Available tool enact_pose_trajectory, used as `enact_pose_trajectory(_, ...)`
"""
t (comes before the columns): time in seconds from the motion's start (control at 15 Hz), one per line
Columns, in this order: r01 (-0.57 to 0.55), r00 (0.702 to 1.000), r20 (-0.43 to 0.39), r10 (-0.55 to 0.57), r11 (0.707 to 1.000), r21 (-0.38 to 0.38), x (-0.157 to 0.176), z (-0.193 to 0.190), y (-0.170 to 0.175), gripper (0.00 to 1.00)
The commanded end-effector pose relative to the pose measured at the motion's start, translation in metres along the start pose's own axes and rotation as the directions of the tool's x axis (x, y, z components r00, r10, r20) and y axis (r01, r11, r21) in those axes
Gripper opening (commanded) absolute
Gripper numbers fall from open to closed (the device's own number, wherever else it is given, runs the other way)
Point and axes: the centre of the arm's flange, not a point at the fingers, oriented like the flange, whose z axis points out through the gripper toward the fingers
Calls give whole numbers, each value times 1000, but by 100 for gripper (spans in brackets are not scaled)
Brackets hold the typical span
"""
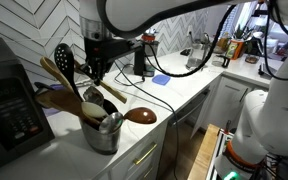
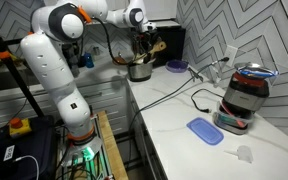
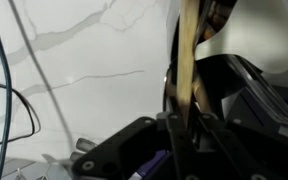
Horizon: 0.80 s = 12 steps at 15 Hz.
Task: Put the wooden cooking stick upright in the utensils box
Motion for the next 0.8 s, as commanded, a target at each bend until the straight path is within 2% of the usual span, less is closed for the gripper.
enact_pose_trajectory(0.0,138,982,-126,-143,989,-45,-51,-17,15,3)
enact_pose_trajectory(0.13,216,957,-189,-221,975,-50,-66,-23,18,3)
enact_pose_trajectory(0.2,151,980,-126,-154,988,-27,-32,-23,4,3)
enact_pose_trajectory(0.27,160,977,-136,-162,987,-29,-37,-25,4,10)
enact_pose_trajectory(0.4,159,977,-140,-161,987,-28,-35,-28,4,10)
enact_pose_trajectory(0.47,158,977,-138,-160,987,-27,-33,-26,3,3)
enact_pose_trajectory(0.53,221,938,-265,-221,975,-31,-33,-31,0,3)
enact_pose_trajectory(0.6,248,924,-293,-248,968,-36,-38,-39,-2,3)
enact_pose_trajectory(0.73,329,875,-364,-320,944,-38,-48,-49,0,3)
